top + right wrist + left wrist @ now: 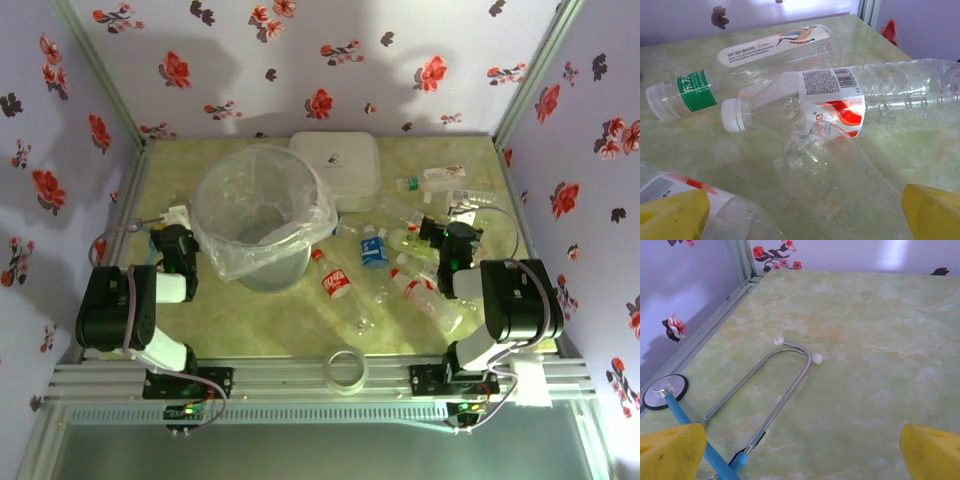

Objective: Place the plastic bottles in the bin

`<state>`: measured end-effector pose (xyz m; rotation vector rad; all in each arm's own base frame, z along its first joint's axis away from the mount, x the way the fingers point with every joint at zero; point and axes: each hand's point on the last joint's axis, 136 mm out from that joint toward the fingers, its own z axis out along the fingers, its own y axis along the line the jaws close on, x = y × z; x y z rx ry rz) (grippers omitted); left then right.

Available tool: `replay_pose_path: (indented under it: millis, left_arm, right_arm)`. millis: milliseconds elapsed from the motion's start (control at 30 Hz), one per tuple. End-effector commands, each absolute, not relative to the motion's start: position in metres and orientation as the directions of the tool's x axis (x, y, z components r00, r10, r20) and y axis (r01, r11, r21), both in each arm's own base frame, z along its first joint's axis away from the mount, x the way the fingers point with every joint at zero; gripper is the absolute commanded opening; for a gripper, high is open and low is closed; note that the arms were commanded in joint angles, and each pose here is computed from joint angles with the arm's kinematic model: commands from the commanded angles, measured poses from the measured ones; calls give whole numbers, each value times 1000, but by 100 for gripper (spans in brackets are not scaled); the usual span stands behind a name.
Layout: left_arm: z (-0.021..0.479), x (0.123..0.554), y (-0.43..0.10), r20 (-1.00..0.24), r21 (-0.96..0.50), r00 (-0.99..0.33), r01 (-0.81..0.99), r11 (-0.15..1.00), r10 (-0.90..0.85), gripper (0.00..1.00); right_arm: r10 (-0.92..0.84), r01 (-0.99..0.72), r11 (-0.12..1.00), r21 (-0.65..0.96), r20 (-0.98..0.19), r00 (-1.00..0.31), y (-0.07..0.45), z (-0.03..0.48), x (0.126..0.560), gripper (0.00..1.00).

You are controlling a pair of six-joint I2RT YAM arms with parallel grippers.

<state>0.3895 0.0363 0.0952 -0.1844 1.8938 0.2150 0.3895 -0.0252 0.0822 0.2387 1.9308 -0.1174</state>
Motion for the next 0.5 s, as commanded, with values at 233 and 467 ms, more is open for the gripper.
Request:
replay_pose_path:
  millis: [233,467]
  left_arm:
    - [98,392,37,-949,59,-314,-238,970,-20,100]
    - [98,393,37,-949,58,-315,-238,970,-21,100]
  right_arm:
    - [105,215,976,32,-936,-336,-26,88,394,99]
    - [115,210,977,43,-932,-345,-27,87,396,99]
